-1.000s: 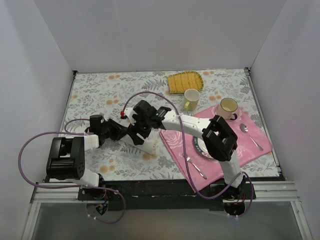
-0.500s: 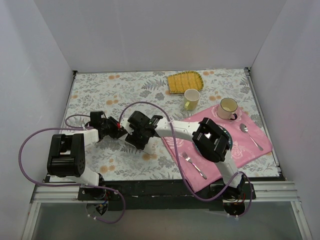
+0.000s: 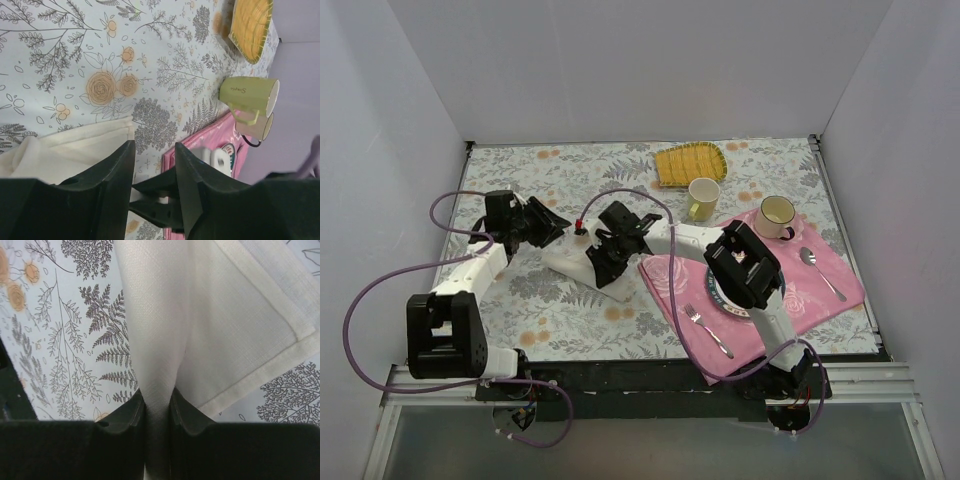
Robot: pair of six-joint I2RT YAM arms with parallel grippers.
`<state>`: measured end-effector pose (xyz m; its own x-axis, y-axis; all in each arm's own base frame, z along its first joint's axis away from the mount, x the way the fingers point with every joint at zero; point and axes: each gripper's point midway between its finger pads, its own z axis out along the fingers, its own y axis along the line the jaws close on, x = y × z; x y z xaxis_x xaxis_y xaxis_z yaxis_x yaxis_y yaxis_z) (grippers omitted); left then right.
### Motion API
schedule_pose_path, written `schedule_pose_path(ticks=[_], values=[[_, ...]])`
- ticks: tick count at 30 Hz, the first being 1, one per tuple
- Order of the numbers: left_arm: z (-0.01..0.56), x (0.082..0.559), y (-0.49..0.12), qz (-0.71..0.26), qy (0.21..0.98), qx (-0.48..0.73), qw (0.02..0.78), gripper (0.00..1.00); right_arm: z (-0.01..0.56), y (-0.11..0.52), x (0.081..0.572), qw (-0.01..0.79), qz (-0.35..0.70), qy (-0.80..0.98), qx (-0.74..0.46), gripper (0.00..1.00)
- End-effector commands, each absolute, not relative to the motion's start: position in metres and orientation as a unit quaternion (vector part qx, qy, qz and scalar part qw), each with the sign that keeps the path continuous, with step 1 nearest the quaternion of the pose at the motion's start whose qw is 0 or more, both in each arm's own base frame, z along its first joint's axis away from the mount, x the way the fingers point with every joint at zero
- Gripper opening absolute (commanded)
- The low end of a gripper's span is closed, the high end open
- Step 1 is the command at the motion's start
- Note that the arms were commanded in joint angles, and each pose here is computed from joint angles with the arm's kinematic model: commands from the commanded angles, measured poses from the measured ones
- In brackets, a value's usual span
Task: Fold the napkin, place the utensils inside, and roll it up
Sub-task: Roll the napkin with the utensil
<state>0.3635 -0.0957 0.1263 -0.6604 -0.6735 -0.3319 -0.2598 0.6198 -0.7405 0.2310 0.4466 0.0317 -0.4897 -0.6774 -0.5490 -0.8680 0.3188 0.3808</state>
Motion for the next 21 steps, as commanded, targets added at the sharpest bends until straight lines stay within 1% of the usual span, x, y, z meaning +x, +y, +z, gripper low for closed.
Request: schedule_pose_path(ticks=[1, 2, 8, 11, 15, 17, 18, 19, 21], values=[[0.125, 0.343, -0.103, -0.358, 0.846, -0.277, 0.282, 0.37, 0.026, 0.449, 0.227, 0.075, 0.413, 0.800, -0.428, 0.24], [0.118, 0.331, -0.118, -0.373, 0.850, -0.264, 0.263, 0.37, 0.021, 0.448, 0.225, 0.056, 0.427, 0.799, -0.419, 0.24], [0.104, 0.319, -0.134, -0.393, 0.846, -0.265, 0.245, 0.37, 0.009, 0.447, 0.225, 0.002, 0.448, 0.808, -0.382, 0.24], [0.094, 0.320, -0.138, -0.395, 0.846, -0.265, 0.240, 0.37, 0.005, 0.444, 0.224, -0.007, 0.450, 0.810, -0.375, 0.24], [0.068, 0.320, -0.131, -0.365, 0.858, -0.275, 0.235, 0.37, 0.003, 0.440, 0.223, -0.009, 0.448, 0.813, -0.372, 0.24], [0.052, 0.317, -0.127, -0.348, 0.866, -0.281, 0.224, 0.37, 0.006, 0.437, 0.225, -0.003, 0.444, 0.814, -0.375, 0.29], [0.052, 0.322, -0.127, -0.348, 0.864, -0.278, 0.235, 0.37, 0.006, 0.434, 0.225, -0.001, 0.439, 0.815, -0.379, 0.31], [0.047, 0.322, -0.126, -0.344, 0.866, -0.280, 0.232, 0.36, 0.007, 0.433, 0.228, 0.008, 0.428, 0.819, -0.382, 0.36], [0.039, 0.323, -0.124, -0.335, 0.870, -0.279, 0.228, 0.36, 0.017, 0.432, 0.234, 0.024, 0.415, 0.820, -0.394, 0.41]])
